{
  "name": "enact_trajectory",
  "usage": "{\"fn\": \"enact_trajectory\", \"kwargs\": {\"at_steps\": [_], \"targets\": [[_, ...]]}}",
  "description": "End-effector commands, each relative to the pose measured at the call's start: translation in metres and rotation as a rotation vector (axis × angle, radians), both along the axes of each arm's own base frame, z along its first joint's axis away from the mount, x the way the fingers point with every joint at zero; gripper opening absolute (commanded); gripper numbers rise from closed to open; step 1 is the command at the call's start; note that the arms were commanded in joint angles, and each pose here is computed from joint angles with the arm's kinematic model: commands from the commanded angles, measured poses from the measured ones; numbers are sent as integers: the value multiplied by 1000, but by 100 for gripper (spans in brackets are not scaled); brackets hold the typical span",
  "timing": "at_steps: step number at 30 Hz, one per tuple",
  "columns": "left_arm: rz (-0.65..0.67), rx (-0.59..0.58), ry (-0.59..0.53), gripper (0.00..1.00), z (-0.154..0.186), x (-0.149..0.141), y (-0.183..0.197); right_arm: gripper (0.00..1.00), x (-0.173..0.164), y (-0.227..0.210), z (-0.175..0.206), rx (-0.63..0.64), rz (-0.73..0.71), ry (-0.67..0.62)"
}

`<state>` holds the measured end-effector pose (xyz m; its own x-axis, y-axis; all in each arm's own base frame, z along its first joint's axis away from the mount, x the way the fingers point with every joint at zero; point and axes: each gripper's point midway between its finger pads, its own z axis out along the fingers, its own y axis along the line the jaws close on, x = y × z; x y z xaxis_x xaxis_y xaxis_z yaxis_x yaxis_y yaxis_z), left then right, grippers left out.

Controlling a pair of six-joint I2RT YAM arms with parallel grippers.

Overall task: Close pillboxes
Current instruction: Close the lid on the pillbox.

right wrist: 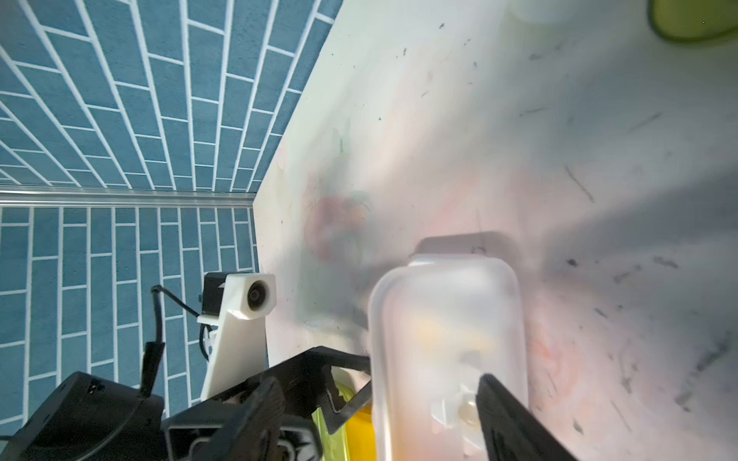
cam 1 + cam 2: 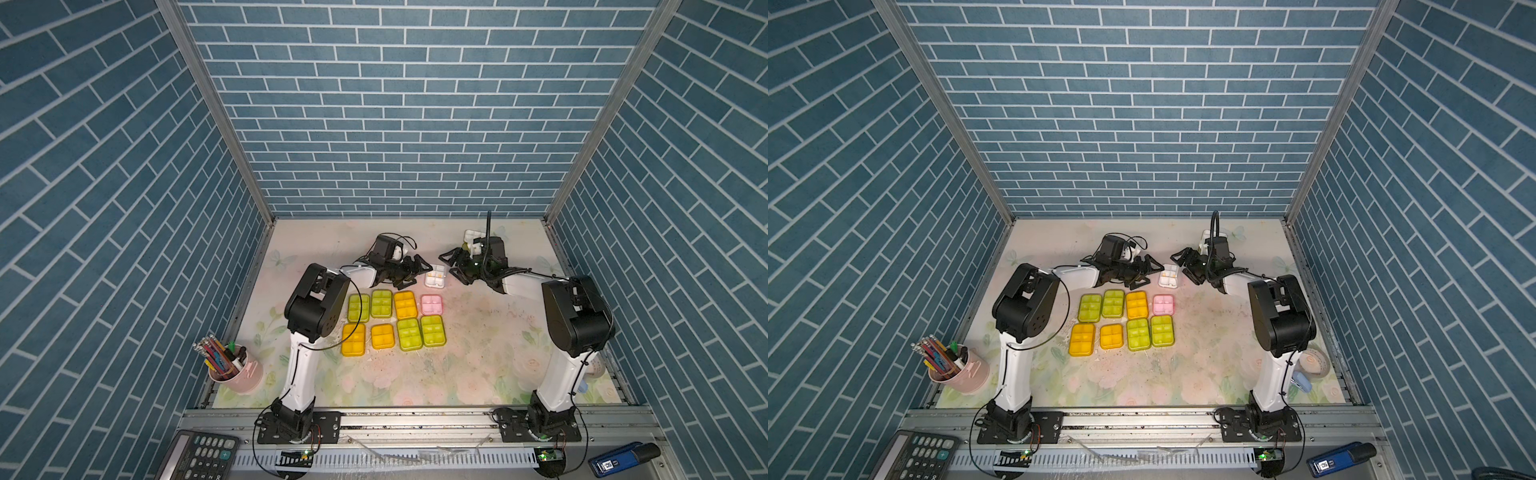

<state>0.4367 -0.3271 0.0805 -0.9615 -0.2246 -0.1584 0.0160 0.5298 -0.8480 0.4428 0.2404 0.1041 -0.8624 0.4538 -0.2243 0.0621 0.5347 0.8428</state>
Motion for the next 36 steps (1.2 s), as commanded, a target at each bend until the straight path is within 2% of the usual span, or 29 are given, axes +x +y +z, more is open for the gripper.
{"fn": "enact_trajectory", "kwargs": {"at_steps": [1, 4, 8, 10, 13, 15, 19, 21, 24, 29, 36], "targets": [[86, -10, -75, 92, 45, 14, 34, 77, 3, 8, -2, -19, 22, -5], [106, -37, -108, 92, 76, 10, 52, 77, 4, 12, -5, -19, 34, 0], [99, 10, -158, 93, 100, -2, 68, 70, 7, 16, -5, -30, 59, 4], [96, 17, -155, 93, 104, -9, 71, 69, 6, 9, -11, -107, 54, 20], [103, -46, -156, 93, 116, -17, 69, 69, 4, 0, -18, -203, 51, 37], [122, -78, -158, 93, 123, -20, 69, 69, 2, -13, -26, -335, 38, 53], [248, -38, -146, 93, 111, -21, 89, 69, -14, -44, -50, -630, 76, 141], [280, -30, -141, 93, 109, -23, 95, 68, -18, -52, -54, -695, 91, 161], [281, -39, -160, 94, 115, -22, 95, 67, -21, -49, -52, -725, 132, 153], [268, -60, -127, 94, 108, -22, 90, 67, -22, -33, -54, -756, 206, 151], [251, -93, -116, 94, 111, -22, 85, 67, -13, -16, -61, -751, 224, 140]]}}
